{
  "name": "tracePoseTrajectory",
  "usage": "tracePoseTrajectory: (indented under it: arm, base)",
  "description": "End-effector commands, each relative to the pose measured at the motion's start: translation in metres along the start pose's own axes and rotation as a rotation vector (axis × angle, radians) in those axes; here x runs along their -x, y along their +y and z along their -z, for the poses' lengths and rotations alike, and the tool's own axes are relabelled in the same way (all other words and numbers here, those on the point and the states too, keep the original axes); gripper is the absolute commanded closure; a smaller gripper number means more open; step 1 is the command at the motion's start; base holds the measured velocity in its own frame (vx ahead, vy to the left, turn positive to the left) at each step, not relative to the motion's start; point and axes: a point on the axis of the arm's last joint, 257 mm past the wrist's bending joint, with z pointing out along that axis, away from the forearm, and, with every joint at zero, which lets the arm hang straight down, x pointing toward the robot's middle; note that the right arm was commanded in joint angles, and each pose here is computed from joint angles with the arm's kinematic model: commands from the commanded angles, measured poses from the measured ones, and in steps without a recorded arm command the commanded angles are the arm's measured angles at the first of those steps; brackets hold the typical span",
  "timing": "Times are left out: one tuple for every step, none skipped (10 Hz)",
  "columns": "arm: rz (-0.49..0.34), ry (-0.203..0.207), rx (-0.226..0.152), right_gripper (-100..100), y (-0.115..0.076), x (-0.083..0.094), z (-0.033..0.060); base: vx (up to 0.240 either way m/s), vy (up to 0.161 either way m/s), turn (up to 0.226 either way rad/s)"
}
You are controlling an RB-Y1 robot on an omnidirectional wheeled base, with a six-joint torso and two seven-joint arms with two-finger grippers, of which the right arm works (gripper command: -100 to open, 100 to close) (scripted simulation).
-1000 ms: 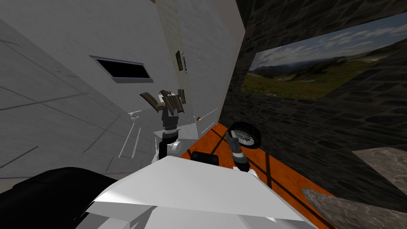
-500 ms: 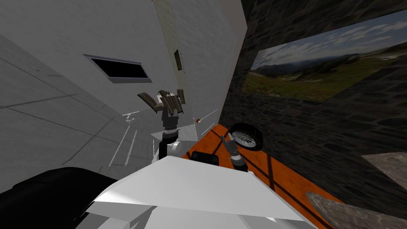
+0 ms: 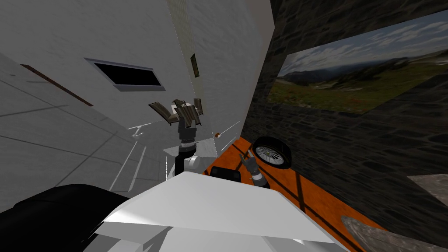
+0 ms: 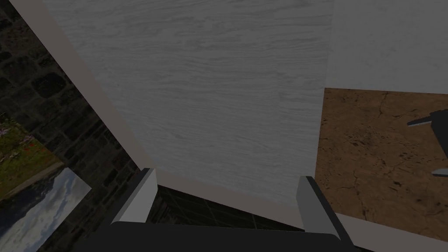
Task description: Push the door open
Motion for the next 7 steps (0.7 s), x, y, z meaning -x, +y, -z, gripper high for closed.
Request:
tracePoseTrajectory:
  arm:
    - [0.026, 0.033, 0.02, -100, 0.006, -0.014, 0.0101]
    - [0.039, 0.052, 0.033, -100, 0.011, -0.022, 0.0143]
    - [0.052, 0.07, 0.046, -100, 0.015, -0.03, 0.0187]
    - [0.065, 0.089, 0.059, -100, 0.02, -0.038, 0.0232]
    - [0.076, 0.107, 0.073, -100, 0.024, -0.046, 0.0279]
    - [0.087, 0.124, 0.088, -100, 0.029, -0.053, 0.0328]
    - [0.097, 0.14, 0.101, -100, 0.034, -0.061, 0.0373]
  base:
    - [0.095, 0.013, -0.011]
    - [0.082, 0.004, -0.018]
    - [0.1, 0.0, -0.014]
    - [0.106, 0.014, -0.013]
    - [0.093, 0.018, -0.015]
    - [0.094, 0.013, -0.017]
    - [0.107, 0.006, -0.018]
